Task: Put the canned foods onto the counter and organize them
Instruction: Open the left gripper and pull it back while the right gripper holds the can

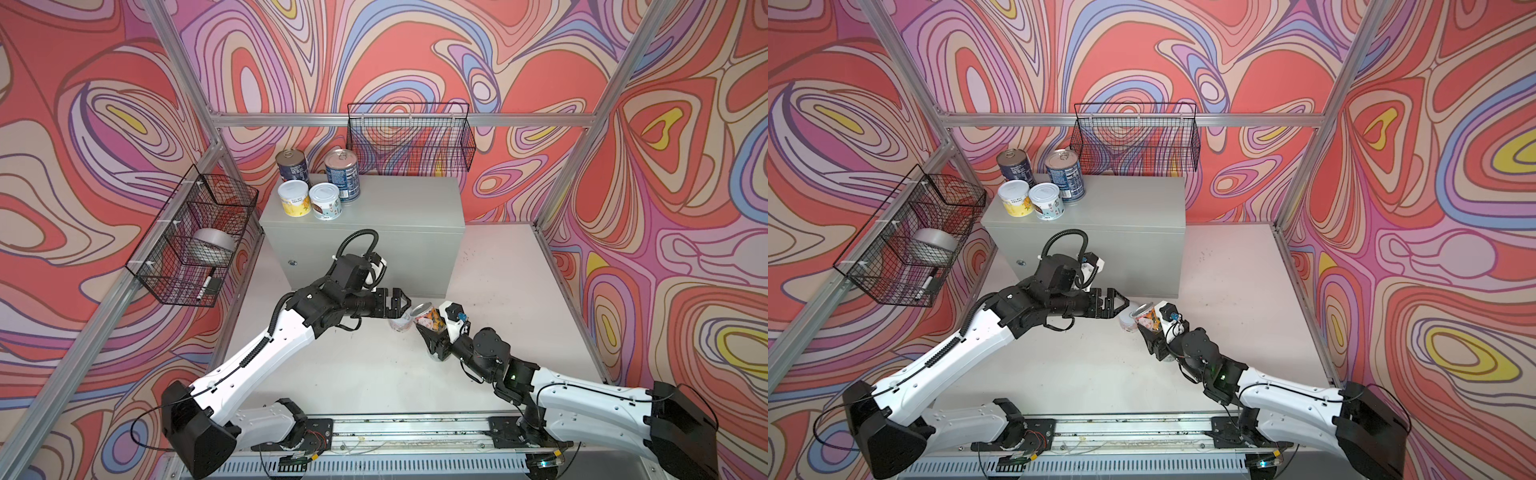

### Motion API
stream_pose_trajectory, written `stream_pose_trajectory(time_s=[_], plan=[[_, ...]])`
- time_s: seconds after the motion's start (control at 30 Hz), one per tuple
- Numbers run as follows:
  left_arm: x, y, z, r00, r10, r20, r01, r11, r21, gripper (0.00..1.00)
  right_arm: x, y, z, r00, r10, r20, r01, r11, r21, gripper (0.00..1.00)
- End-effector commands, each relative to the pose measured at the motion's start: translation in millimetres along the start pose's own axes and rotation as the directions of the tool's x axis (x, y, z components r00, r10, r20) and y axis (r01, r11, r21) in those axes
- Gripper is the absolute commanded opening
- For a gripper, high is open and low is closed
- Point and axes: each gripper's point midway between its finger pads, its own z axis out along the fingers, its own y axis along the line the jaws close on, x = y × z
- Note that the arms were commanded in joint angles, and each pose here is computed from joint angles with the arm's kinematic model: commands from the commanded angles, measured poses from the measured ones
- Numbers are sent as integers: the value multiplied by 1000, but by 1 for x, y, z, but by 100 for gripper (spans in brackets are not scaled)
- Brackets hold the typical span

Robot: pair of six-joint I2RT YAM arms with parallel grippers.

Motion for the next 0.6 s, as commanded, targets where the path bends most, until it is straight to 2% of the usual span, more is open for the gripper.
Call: stream_pose_trajectory(time_s=[0.0, 0.37, 0.57], plan=[[5, 19, -12, 1000, -1, 25, 2, 997, -77, 100, -45, 0, -5, 990, 67, 126, -67, 998, 1, 58], [26, 67, -56, 976, -11, 217, 59, 975, -214, 100, -133, 1, -24, 937, 157, 312, -157, 987, -25, 59], [50, 90, -60, 964, -54, 259, 114, 968, -222, 100, -186, 18, -12, 906, 113, 408, -98, 994, -57, 60]])
